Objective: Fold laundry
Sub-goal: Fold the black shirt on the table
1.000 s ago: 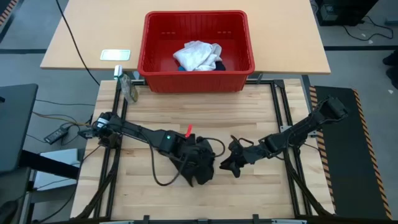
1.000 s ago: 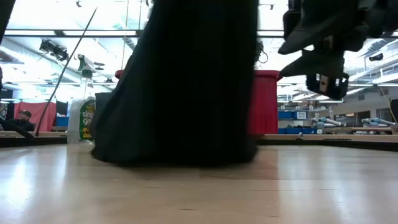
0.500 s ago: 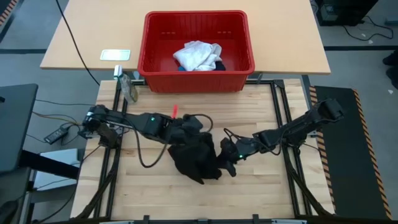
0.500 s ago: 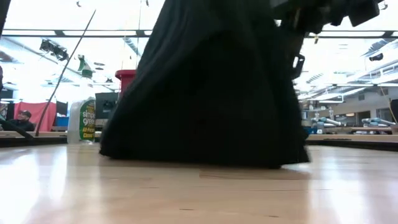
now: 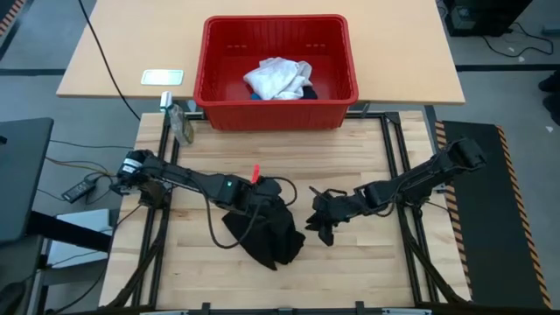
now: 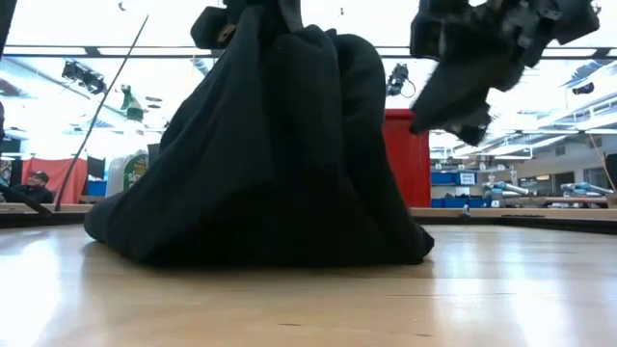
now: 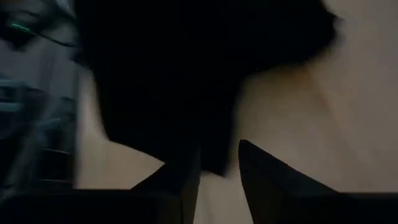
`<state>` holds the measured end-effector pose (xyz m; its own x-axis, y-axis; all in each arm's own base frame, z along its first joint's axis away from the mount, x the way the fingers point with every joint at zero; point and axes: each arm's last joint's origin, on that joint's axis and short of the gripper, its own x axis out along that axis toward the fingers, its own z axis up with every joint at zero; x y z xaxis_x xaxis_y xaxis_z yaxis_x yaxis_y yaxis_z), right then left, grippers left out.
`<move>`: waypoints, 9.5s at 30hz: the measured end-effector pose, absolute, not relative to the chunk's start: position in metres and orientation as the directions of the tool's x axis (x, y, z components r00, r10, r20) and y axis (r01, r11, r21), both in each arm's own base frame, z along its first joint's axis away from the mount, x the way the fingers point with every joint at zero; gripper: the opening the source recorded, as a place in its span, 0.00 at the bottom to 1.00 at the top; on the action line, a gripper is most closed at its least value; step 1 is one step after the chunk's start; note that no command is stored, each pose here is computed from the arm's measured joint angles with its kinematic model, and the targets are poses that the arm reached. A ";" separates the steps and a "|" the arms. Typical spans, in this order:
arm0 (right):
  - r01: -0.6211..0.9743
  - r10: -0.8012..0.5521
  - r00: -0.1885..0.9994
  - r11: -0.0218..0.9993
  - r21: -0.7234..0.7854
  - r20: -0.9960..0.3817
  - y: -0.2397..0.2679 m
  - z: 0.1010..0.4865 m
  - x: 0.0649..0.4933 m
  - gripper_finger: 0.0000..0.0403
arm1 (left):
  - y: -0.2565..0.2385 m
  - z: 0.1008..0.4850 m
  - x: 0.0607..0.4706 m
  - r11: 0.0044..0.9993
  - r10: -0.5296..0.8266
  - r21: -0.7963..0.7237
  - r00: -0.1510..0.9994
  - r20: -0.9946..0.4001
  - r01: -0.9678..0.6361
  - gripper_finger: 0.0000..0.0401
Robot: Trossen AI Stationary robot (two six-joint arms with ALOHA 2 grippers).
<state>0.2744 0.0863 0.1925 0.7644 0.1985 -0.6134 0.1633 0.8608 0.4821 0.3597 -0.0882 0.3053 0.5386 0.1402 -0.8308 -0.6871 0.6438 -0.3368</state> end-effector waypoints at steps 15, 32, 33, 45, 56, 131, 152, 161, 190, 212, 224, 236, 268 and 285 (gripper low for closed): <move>0.124 0.199 0.875 0.789 0.602 -0.442 0.091 0.180 0.304 0.68 | -0.075 0.312 0.363 0.681 0.162 -0.321 0.564 -0.810 -0.658 0.05; 0.242 0.044 0.837 0.864 0.441 -0.546 0.073 0.208 0.276 0.02 | -0.091 0.311 0.359 0.740 0.032 -0.348 0.547 -0.837 -0.575 0.28; 0.268 0.012 0.826 0.871 0.411 -0.563 0.071 0.215 0.272 0.02 | -0.093 0.310 0.358 0.742 0.023 -0.346 0.538 -0.842 -0.573 0.31; 0.264 -0.010 0.745 0.923 0.281 -0.667 0.058 0.274 0.252 0.02 | -0.100 0.314 0.364 0.745 0.038 -0.385 0.611 -0.791 -0.544 0.51; 0.377 -0.043 0.697 0.871 0.314 -0.716 0.056 0.269 0.247 0.01 | -0.112 0.315 0.365 0.726 0.070 -0.414 0.658 -0.750 -0.549 0.51; 0.363 -0.078 0.837 0.820 0.442 -0.542 0.042 0.204 0.283 0.29 | -0.141 0.232 0.396 0.622 0.191 -0.307 0.520 -0.832 -0.720 0.26; 0.394 0.034 0.841 0.646 0.653 -0.541 -0.012 0.229 0.264 0.33 | -0.108 0.261 0.429 0.781 0.238 -0.348 0.762 -0.603 -0.519 0.26; 0.652 -0.058 0.572 0.638 0.410 -0.819 -0.010 0.200 0.240 0.33 | -0.099 0.244 0.430 0.724 0.262 -0.331 0.685 -0.679 -0.605 0.26; 0.269 0.254 0.725 0.752 0.602 -0.641 0.003 0.208 0.265 0.01 | -0.115 0.255 0.409 0.735 0.137 -0.347 0.628 -0.766 -0.583 0.26; 0.417 0.051 0.603 0.830 0.370 -0.796 0.021 0.208 0.236 0.31 | -0.110 0.297 0.395 0.782 0.125 -0.384 0.727 -0.676 -0.491 0.26; 0.442 0.036 0.488 0.851 0.282 -0.872 0.026 0.143 0.273 0.22 | -0.120 0.289 0.383 0.780 0.129 -0.326 0.646 -0.752 -0.535 0.26; 0.093 0.519 0.619 0.696 0.712 -0.589 0.083 0.188 0.275 0.02 | -0.151 0.290 0.339 0.743 0.133 -0.234 0.481 -0.866 -0.627 0.26; 0.065 0.231 0.898 0.772 0.633 -0.374 0.077 0.310 0.355 0.02 | -0.165 0.359 0.311 0.742 0.283 -0.404 0.797 -0.533 -0.534 0.26; 0.130 0.005 0.986 0.609 0.782 -0.167 0.070 0.333 0.359 0.03 | -0.146 0.351 0.309 0.711 0.355 -0.320 0.712 -0.605 -0.627 0.26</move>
<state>0.3588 0.0703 0.3329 0.9859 0.0047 -0.1672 0.1298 0.6092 0.7823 0.3088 -0.1458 0.3513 0.7122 0.3554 -0.6053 -0.6266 0.7105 -0.3202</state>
